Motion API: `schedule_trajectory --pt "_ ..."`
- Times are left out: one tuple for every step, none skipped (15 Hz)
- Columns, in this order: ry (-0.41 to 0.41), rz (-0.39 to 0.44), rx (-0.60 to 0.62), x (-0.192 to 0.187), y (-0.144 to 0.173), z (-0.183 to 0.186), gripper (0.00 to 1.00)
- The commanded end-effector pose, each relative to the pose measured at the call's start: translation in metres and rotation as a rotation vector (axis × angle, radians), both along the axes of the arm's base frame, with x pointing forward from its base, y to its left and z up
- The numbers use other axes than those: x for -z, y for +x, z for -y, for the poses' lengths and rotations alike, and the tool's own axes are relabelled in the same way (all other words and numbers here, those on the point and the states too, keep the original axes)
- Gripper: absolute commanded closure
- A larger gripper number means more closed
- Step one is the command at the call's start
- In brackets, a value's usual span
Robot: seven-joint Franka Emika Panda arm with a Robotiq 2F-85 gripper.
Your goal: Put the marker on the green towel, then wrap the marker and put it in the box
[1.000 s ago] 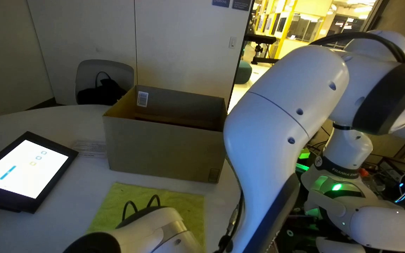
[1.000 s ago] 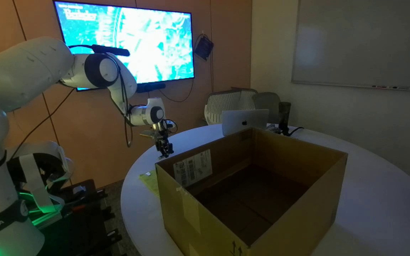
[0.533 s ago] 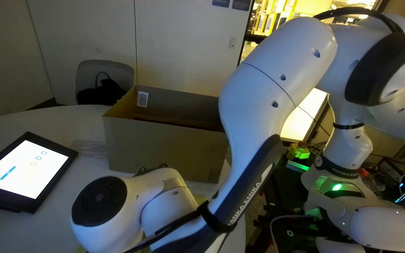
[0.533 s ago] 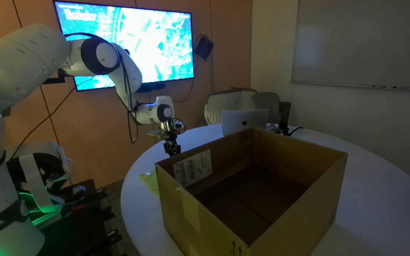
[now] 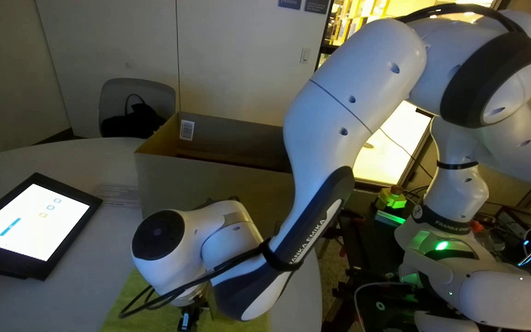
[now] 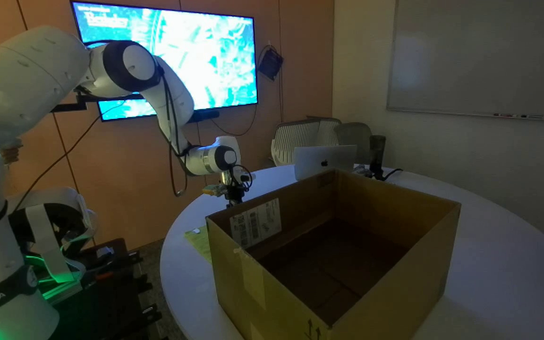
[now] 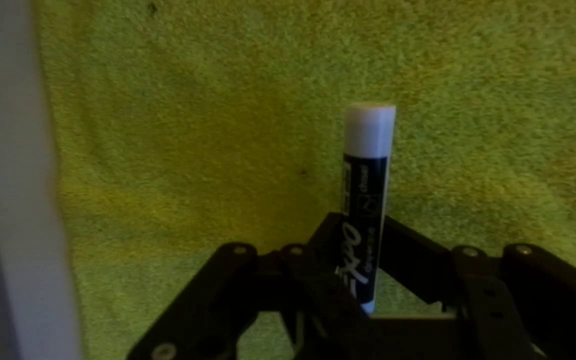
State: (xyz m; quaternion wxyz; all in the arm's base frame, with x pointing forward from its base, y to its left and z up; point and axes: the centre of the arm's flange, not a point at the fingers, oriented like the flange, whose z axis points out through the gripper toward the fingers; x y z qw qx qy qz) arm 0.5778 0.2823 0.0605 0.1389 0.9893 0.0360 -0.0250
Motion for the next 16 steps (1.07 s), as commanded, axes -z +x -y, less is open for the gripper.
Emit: schedule_trajectory --pt "-0.038 0.044 0.008 -0.004 -0.004 0.02 0.95" --pt "-0.043 0.051 0.003 -0.002 -0.003 0.022 0.95" --pt "-0.046 0.058 -0.005 0.0 -0.003 0.024 0.95" --pt "-0.049 0.065 -0.01 0.003 -0.002 0.025 0.95" --pt "-0.052 0.064 -0.015 0.005 -0.003 0.026 0.95" --pt "-0.049 0.064 -0.015 0.007 -0.004 0.026 0.95" --pt "-0.048 0.063 -0.013 0.009 -0.005 0.026 0.95" --pt "-0.045 0.057 -0.01 0.011 -0.006 0.026 0.95" --pt "-0.043 0.054 -0.006 0.012 -0.007 0.027 0.94" --pt "-0.042 0.053 -0.002 0.013 -0.008 0.027 0.57" --pt "-0.04 0.053 0.001 0.014 -0.008 0.027 0.57" --pt "-0.04 0.054 0.002 0.014 -0.009 0.028 0.55" --pt "-0.037 0.055 0.003 0.012 -0.01 0.028 0.47" --pt "-0.035 0.06 0.008 0.008 -0.011 0.028 0.4" --pt "-0.032 0.06 0.014 0.004 -0.013 0.028 0.31" --pt "-0.031 0.066 0.019 -0.001 -0.015 0.027 0.23"
